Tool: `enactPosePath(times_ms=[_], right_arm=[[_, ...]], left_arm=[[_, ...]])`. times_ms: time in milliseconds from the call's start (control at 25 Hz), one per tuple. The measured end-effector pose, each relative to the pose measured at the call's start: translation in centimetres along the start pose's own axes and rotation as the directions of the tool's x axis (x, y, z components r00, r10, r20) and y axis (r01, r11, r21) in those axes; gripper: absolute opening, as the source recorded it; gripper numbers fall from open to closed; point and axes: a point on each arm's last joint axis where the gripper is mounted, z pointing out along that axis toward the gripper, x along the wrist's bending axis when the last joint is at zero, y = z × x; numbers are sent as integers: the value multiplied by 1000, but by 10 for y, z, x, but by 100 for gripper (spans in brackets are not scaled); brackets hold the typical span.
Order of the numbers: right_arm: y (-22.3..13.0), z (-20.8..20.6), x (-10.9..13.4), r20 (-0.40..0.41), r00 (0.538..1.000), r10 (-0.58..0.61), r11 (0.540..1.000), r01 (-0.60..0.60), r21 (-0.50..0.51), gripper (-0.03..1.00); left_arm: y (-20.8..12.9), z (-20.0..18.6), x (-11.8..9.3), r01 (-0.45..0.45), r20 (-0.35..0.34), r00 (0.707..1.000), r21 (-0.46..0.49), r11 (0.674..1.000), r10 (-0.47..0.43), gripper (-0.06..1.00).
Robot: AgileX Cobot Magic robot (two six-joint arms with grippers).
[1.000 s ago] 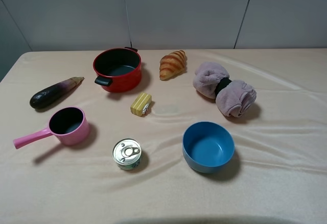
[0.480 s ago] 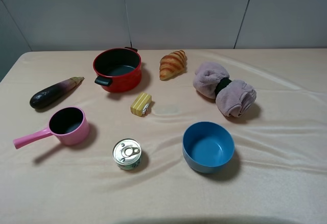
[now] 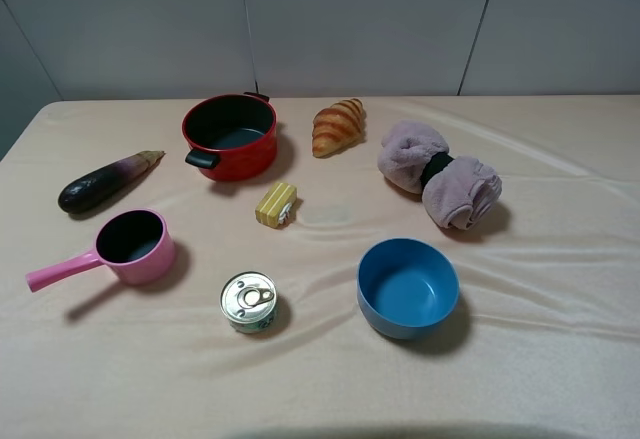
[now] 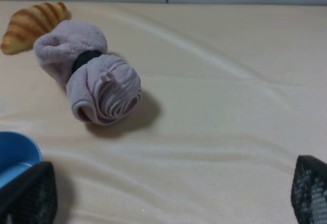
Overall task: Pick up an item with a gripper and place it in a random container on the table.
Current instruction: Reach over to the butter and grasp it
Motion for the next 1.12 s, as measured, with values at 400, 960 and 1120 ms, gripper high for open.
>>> enactPosePath(times_ms=[400,960,1120], right_arm=[[0,0,0,0,1000,0,1000,0,0,69],[0,0,0,0,1000,0,1000,0,-1,69],[7,-2,0,-1,1000,1,1000,-1,-6,69]], left_arm=[[0,0,0,0,0,1000,0,1000,0,99],[0,0,0,0,0,1000,0,1000,0,99],[0,0,0,0,0,1000,0,1000,0,99]])
